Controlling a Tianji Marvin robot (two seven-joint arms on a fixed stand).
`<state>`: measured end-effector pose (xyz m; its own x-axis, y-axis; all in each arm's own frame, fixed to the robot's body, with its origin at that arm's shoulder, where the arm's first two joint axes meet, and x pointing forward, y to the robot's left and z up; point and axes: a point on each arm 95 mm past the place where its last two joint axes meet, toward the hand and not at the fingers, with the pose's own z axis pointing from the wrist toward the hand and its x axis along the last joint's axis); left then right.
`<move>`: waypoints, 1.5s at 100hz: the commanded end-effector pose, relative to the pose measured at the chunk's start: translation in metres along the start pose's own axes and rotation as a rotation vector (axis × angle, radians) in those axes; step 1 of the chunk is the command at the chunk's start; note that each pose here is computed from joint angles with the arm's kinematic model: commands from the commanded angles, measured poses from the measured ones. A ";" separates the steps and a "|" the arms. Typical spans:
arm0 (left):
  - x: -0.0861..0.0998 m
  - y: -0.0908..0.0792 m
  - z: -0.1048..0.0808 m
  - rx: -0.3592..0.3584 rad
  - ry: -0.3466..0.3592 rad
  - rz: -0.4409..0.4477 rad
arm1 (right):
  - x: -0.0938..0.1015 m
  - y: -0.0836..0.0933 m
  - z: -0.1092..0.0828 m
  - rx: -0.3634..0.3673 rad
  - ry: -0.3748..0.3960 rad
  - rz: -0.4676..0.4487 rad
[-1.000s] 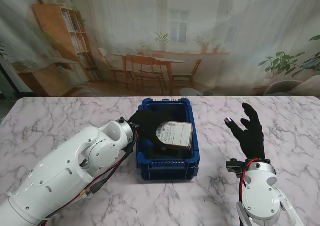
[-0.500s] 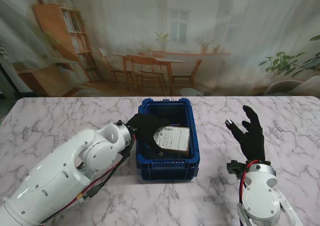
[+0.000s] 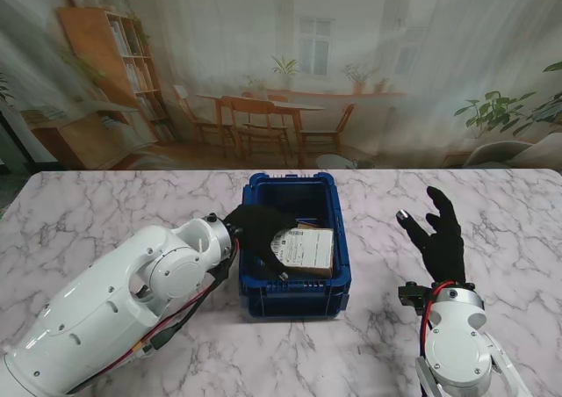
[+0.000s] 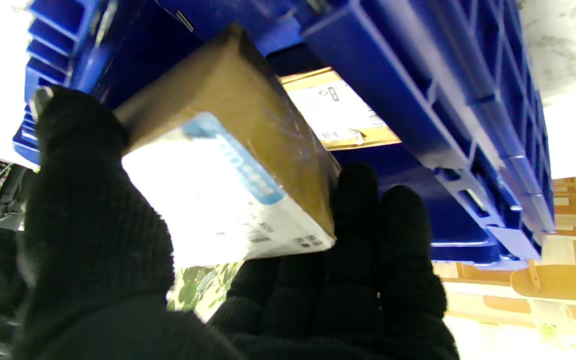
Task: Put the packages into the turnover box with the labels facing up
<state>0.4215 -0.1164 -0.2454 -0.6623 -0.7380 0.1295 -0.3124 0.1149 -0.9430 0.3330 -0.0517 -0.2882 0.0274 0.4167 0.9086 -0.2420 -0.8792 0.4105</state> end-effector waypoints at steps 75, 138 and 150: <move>-0.011 0.009 0.007 -0.057 -0.008 0.046 | -0.005 -0.001 0.003 -0.006 -0.025 -0.018; -0.016 0.012 0.004 -0.068 -0.010 0.058 | -0.006 -0.002 0.004 0.002 -0.028 -0.031; -0.016 0.009 0.001 -0.055 -0.007 0.062 | -0.006 -0.003 0.004 0.003 -0.029 -0.032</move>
<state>0.4323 -0.1036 -0.2586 -0.6683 -0.7404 0.0724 -0.3106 0.1892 -0.9315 0.3379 -0.0536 -0.2923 0.0538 0.4372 0.8978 -0.2430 -0.8663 0.4364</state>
